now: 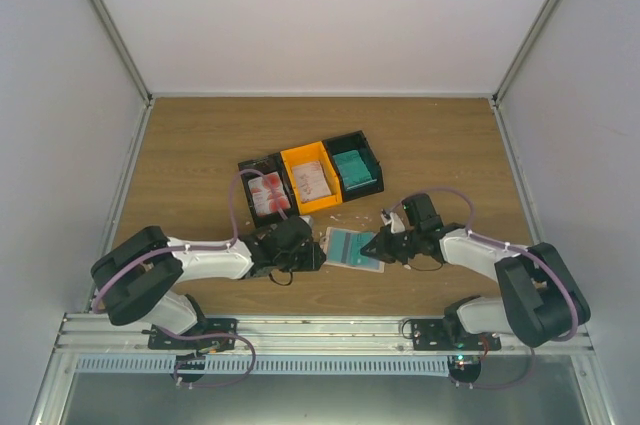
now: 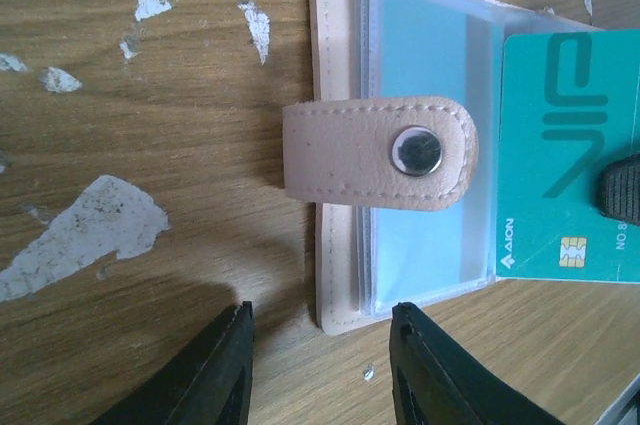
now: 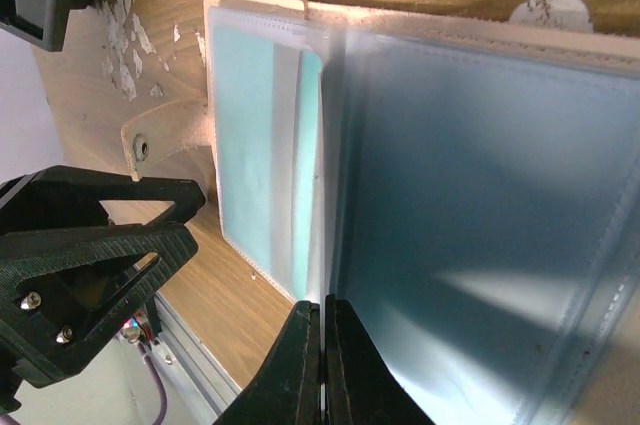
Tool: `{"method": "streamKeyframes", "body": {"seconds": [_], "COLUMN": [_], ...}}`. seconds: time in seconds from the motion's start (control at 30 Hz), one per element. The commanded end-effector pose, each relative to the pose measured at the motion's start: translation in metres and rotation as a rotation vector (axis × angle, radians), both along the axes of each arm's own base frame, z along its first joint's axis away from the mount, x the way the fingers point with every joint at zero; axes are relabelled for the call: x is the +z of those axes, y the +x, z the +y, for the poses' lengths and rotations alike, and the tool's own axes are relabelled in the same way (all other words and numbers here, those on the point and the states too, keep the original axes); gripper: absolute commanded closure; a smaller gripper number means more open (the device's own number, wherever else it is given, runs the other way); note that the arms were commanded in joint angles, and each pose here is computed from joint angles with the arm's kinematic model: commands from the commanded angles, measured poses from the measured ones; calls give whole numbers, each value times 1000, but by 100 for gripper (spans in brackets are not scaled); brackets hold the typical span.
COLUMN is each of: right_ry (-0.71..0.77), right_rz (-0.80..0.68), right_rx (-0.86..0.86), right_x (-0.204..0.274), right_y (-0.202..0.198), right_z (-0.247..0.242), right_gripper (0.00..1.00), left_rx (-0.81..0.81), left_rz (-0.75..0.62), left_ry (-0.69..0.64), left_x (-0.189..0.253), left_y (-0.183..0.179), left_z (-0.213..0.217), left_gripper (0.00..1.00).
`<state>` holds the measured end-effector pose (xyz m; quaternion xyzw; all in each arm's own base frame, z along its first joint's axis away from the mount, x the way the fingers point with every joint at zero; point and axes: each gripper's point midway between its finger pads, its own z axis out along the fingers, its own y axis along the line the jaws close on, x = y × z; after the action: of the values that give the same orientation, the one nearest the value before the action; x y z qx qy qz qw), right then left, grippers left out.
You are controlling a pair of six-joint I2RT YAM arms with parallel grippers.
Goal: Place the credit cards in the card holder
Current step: Insert the credit card into the card holder.
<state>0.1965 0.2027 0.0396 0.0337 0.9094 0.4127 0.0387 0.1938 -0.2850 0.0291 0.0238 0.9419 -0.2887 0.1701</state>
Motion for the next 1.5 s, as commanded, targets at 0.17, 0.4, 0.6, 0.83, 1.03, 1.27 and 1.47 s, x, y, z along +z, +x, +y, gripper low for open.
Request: {"method": "streamKeyframes", "body": {"seconds": [0.17, 0.4, 0.6, 0.83, 1.03, 1.27, 1.47], "right_ry": [47, 85, 76, 84, 116, 84, 56], "right_rz": [43, 40, -30, -27, 2, 59, 86], "right_rx": [-8, -13, -44, -38, -8, -7, -15], "right_x": [-6, -2, 12, 11, 3, -13, -21], "right_y": [-5, 0, 9, 9, 7, 4, 6], "right_z": [3, 9, 6, 8, 13, 12, 10], "right_gripper": [99, 99, 99, 100, 99, 100, 99], "left_rx": [-7, -10, 23, 32, 24, 8, -15], "left_rz": [-33, -26, -17, -8, -6, -4, 7], "left_ry": [-17, 4, 56, 73, 70, 57, 36], "left_x": [6, 1, -5, -9, -10, -11, -13], "left_y": [8, 9, 10, 10, 9, 7, 5], "left_z": [-12, -12, -3, -1, -2, -4, -11], "left_gripper": [64, 67, 73, 79, 80, 79, 78]}}
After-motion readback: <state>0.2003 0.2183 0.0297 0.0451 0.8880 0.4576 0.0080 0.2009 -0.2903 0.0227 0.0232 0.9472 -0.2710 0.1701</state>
